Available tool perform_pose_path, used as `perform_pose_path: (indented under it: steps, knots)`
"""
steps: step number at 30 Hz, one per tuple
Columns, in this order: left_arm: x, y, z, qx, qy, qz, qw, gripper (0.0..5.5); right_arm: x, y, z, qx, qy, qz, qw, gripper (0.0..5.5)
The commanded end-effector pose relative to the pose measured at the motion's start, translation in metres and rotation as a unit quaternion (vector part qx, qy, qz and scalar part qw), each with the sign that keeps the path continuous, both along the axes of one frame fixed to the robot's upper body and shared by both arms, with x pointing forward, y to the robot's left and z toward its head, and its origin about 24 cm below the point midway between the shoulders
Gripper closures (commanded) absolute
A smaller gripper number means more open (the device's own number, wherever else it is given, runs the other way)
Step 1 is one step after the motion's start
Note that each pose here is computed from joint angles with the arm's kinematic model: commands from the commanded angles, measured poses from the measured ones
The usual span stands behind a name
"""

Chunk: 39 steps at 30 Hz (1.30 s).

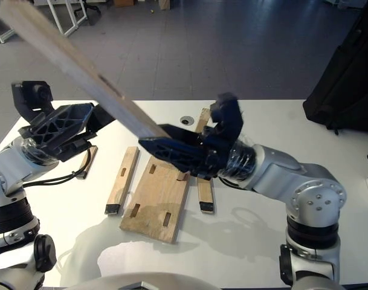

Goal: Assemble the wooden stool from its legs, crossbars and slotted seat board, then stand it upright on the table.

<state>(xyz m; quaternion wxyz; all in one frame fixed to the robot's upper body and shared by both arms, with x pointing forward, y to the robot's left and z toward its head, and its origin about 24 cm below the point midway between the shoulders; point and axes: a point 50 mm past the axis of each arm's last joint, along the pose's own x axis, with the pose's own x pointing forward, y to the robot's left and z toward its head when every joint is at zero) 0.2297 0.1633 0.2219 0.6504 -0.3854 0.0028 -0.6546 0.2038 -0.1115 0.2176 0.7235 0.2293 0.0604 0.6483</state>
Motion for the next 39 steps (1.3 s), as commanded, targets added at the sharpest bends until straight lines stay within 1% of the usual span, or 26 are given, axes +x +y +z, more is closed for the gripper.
perform_pose_path:
  steps: [1, 2, 3, 4, 8, 11, 12, 14, 15, 17, 20, 21, 22, 24, 27, 29, 32, 33, 36, 39]
  knots:
    - [-0.008, -0.001, 0.002, -0.001, 0.001, -0.028, 1.000, 1.44, 0.001, 0.001, -0.011, -0.025, 0.004, 0.001, 1.000, 3.46]
    - [-0.010, 0.000, 0.002, -0.005, 0.003, -0.040, 0.999, 1.52, 0.002, 0.002, -0.013, -0.029, 0.005, 0.001, 1.000, 3.46]
    - [-0.012, 0.000, 0.003, -0.007, 0.004, -0.052, 0.999, 1.74, 0.002, 0.003, -0.014, -0.032, 0.005, 0.001, 0.999, 3.46]
    - [-0.012, 0.000, 0.002, -0.005, 0.009, -0.053, 0.999, 1.82, 0.001, 0.003, -0.015, -0.033, 0.004, 0.002, 0.999, 3.46]
    - [-0.013, -0.001, -0.003, 0.011, 0.024, -0.049, 0.998, 2.51, 0.000, 0.005, -0.016, -0.035, -0.003, 0.006, 0.999, 3.46]
    - [-0.014, -0.001, -0.006, 0.012, 0.029, -0.051, 0.998, 2.92, 0.001, 0.006, -0.017, -0.041, -0.012, 0.004, 0.999, 3.46]
    - [-0.016, -0.001, -0.006, 0.013, 0.031, -0.057, 0.998, 3.02, 0.001, 0.006, -0.017, -0.045, -0.016, 0.003, 0.999, 3.46]
    - [-0.018, -0.001, -0.008, 0.016, 0.031, -0.066, 0.997, 3.04, 0.003, 0.005, -0.016, -0.036, -0.005, -0.003, 0.999, 3.46]
    - [-0.018, -0.001, -0.009, 0.019, 0.031, -0.066, 0.997, 3.04, -0.001, 0.003, -0.014, -0.033, -0.001, 0.020, 0.999, 3.08]
    - [-0.017, 0.003, -0.010, 0.020, 0.029, -0.055, 0.998, 3.12, 0.002, -0.002, -0.007, -0.023, 0.008, 0.004, 1.000, 2.71]
    - [-0.012, 0.017, -0.009, 0.005, 0.015, 0.002, 1.000, 3.23, 0.006, -0.033, 0.005, -0.004, 0.021, -0.041, 0.999, 2.10]
    - [-0.012, 0.024, -0.009, 0.003, 0.011, 0.022, 1.000, 3.37, 0.007, -0.045, 0.001, -0.009, 0.034, -0.061, 0.998, 1.94]
    - [-0.012, 0.031, -0.008, 0.002, 0.007, 0.040, 0.999, 3.46, 0.006, -0.054, -0.012, -0.042, 0.046, -0.088, 0.994, 1.90]
    - [-0.013, 0.043, -0.007, 0.003, 0.001, 0.069, 0.998, 3.47, 0.001, -0.058, -0.042, -0.135, 0.060, -0.123, 0.981, 1.90]
    - [-0.011, 0.056, -0.002, 0.005, -0.011, 0.112, 0.994, 3.47, -0.017, -0.043, -0.093, -0.319, 0.030, -0.126, 0.939, 1.90]
    - [-0.006, 0.062, 0.001, 0.016, -0.018, 0.154, 0.988, 3.47, -0.024, -0.030, -0.115, -0.379, -0.009, -0.125, 0.917, 1.90]
    - [0.011, 0.068, 0.001, 0.051, -0.024, 0.249, 0.967, 3.47, -0.026, -0.015, -0.122, -0.395, -0.064, -0.121, 0.908, 1.90]
    - [0.015, 0.067, 0.001, 0.051, -0.028, 0.261, 0.964, 3.47, -0.025, -0.011, -0.122, -0.398, -0.083, -0.117, 0.906, 1.90]
    - [0.018, 0.058, 0.002, 0.044, -0.044, 0.265, 0.962, 3.47, -0.024, -0.002, -0.123, -0.408, -0.118, -0.106, 0.899, 1.90]
    - [0.016, 0.053, 0.001, 0.048, -0.052, 0.262, 0.963, 3.47, -0.024, 0.002, -0.126, -0.417, -0.130, -0.095, 0.895, 1.90]
